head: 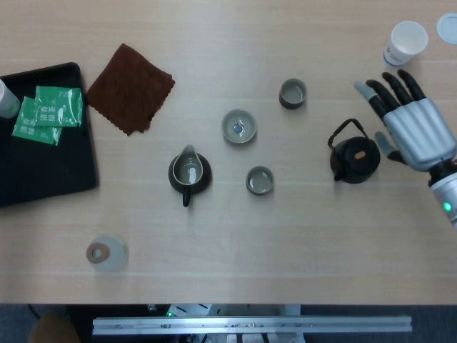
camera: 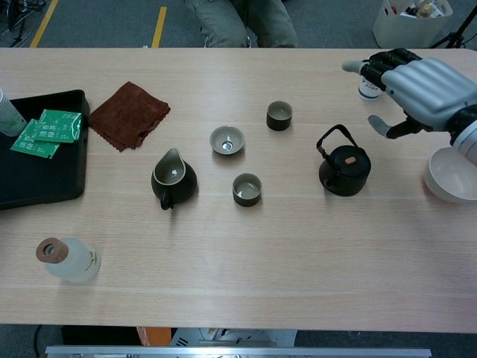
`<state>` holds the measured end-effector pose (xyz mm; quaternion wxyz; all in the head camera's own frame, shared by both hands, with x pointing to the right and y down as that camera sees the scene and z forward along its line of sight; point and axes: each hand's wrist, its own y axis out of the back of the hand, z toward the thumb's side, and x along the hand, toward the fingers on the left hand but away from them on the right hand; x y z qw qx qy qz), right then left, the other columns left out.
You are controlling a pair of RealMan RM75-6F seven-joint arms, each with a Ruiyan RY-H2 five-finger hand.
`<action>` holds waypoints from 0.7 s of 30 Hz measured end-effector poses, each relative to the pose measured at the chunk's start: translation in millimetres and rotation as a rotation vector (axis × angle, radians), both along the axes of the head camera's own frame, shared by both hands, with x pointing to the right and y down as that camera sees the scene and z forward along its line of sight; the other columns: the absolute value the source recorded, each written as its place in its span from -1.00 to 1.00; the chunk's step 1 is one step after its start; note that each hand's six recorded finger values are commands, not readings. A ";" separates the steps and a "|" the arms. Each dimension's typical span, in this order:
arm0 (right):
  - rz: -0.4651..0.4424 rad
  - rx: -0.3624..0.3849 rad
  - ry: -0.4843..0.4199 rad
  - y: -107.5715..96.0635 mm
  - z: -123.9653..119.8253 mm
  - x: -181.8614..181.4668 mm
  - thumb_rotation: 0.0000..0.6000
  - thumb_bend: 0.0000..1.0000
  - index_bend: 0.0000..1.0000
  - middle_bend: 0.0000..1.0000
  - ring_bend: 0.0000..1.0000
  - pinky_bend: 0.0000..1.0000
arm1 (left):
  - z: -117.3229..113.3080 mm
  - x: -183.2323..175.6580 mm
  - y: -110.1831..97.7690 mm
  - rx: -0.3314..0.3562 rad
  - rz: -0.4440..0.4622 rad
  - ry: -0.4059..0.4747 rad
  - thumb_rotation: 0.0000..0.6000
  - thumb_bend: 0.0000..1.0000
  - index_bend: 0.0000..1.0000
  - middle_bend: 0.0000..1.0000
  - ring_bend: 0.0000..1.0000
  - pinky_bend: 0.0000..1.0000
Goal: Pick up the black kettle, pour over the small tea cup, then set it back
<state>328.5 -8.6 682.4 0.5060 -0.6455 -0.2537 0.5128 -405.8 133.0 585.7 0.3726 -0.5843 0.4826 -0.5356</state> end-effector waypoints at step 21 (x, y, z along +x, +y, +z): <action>0.265 0.202 0.038 52.0 -76.2 109.6 0.97 -0.18 -0.89 -0.69 -0.95 -0.91 | 1.9 2.8 -9.1 0.027 0.019 0.009 1.00 -0.28 -0.69 -0.79 -0.94 -0.90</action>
